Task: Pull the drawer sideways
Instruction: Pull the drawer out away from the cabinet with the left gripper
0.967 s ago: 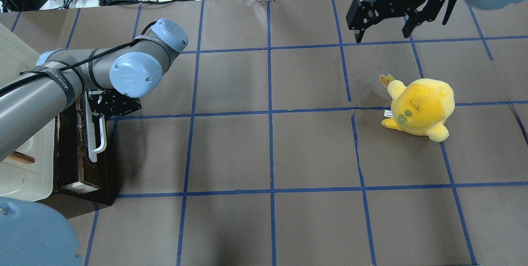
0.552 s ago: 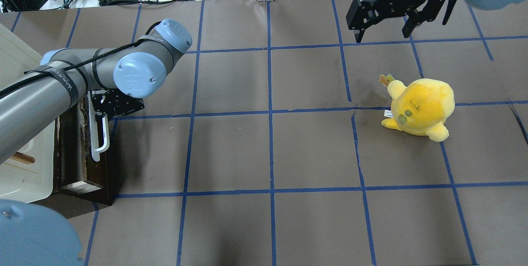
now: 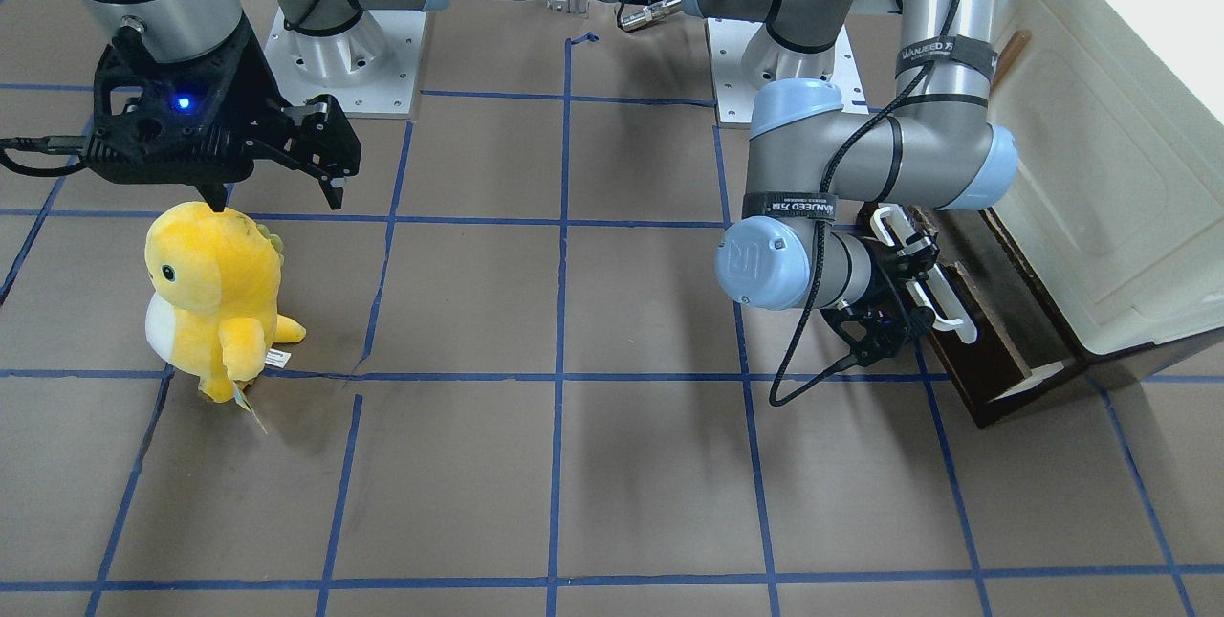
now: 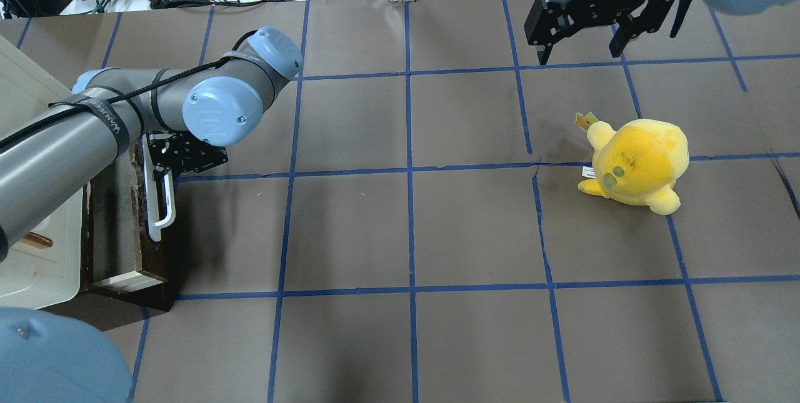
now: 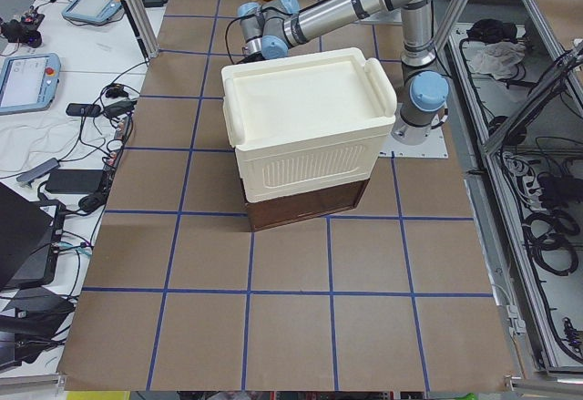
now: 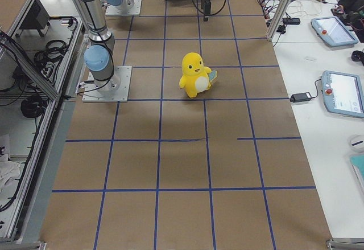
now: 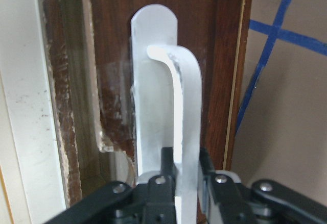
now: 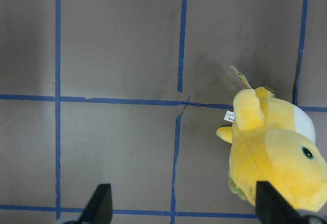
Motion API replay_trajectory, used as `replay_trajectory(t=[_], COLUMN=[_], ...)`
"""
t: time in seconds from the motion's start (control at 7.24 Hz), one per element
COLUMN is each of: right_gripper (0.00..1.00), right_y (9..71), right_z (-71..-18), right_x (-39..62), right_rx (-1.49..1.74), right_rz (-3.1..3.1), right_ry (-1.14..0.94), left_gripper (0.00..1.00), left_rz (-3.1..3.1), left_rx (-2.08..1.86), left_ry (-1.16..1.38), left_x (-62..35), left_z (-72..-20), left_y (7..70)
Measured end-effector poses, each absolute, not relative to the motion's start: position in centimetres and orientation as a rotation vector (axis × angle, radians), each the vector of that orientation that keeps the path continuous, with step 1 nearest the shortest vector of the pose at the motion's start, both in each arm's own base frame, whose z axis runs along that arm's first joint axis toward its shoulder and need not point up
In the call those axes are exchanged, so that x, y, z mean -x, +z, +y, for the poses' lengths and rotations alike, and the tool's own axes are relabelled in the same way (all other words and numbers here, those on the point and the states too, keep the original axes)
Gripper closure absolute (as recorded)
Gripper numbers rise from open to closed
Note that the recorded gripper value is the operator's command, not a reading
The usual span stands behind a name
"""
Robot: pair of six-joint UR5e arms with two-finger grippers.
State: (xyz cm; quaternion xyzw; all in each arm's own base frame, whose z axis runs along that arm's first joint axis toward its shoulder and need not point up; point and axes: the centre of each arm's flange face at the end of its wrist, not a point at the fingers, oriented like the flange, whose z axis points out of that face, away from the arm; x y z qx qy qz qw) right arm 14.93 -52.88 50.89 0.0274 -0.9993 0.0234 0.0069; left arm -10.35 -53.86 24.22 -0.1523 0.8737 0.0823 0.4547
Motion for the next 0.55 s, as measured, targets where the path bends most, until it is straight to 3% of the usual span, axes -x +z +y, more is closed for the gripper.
replay_trajectory(t=[0.55], right_gripper=[0.00], right_y=[50.89], right_z=[-52.88], right_x=[-14.94], right_rx=[-0.086], right_rz=[-3.126], right_ry=[0.073], left_gripper=[0.75], left_rz=[2.165], left_rx=[0.369], left_ry=[0.197], left_x=[11.30], left_z=[-53.90], left_y=[24.31])
